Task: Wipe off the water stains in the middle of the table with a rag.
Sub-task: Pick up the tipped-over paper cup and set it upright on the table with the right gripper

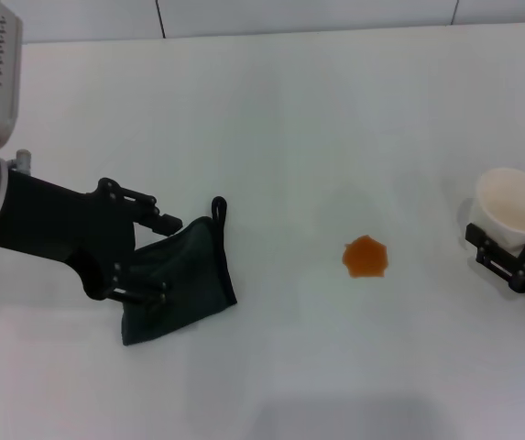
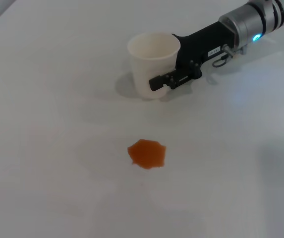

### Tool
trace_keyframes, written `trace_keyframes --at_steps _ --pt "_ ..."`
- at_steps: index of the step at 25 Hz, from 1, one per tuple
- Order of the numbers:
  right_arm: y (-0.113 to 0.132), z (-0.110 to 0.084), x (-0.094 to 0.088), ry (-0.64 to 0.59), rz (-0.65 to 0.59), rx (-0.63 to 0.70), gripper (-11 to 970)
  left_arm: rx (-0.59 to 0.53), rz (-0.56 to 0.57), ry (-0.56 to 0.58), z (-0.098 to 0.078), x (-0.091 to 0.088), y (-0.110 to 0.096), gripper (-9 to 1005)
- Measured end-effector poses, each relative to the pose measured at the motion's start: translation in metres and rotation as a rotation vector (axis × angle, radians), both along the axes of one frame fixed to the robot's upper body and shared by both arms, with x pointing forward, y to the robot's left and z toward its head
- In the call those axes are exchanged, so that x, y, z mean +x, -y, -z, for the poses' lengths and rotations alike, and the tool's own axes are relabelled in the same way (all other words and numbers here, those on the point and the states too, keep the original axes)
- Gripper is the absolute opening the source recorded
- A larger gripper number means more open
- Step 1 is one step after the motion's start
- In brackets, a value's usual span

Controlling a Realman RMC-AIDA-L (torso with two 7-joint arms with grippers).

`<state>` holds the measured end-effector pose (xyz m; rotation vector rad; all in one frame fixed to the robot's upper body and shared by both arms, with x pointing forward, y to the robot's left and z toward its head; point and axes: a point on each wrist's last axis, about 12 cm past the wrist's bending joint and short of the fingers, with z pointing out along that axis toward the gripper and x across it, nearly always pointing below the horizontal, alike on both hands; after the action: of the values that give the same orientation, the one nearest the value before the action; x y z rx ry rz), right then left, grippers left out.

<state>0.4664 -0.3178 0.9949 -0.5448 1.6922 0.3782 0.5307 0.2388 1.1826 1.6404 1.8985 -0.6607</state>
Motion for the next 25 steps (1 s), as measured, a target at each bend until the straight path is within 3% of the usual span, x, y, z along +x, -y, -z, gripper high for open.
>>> trace_keyframes --at_steps 9,14,17,25 --pt "0.002 0.001 -0.002 -0.024 -0.001 0.018 639 0.002 0.006 -0.01 0.0 -0.001 0.001 719" --pt "0.002 0.001 -0.003 -0.024 -0.003 0.02 807 0.002 0.006 -0.012 0.0 -0.001 0.001 718" --pt "0.004 0.0 -0.003 -0.033 0.0 0.034 859 0.004 0.012 -0.014 0.001 -0.002 0.002 718" --pt "0.015 -0.002 -0.006 -0.056 0.007 0.051 859 0.007 0.018 -0.014 0.001 -0.002 0.003 718"
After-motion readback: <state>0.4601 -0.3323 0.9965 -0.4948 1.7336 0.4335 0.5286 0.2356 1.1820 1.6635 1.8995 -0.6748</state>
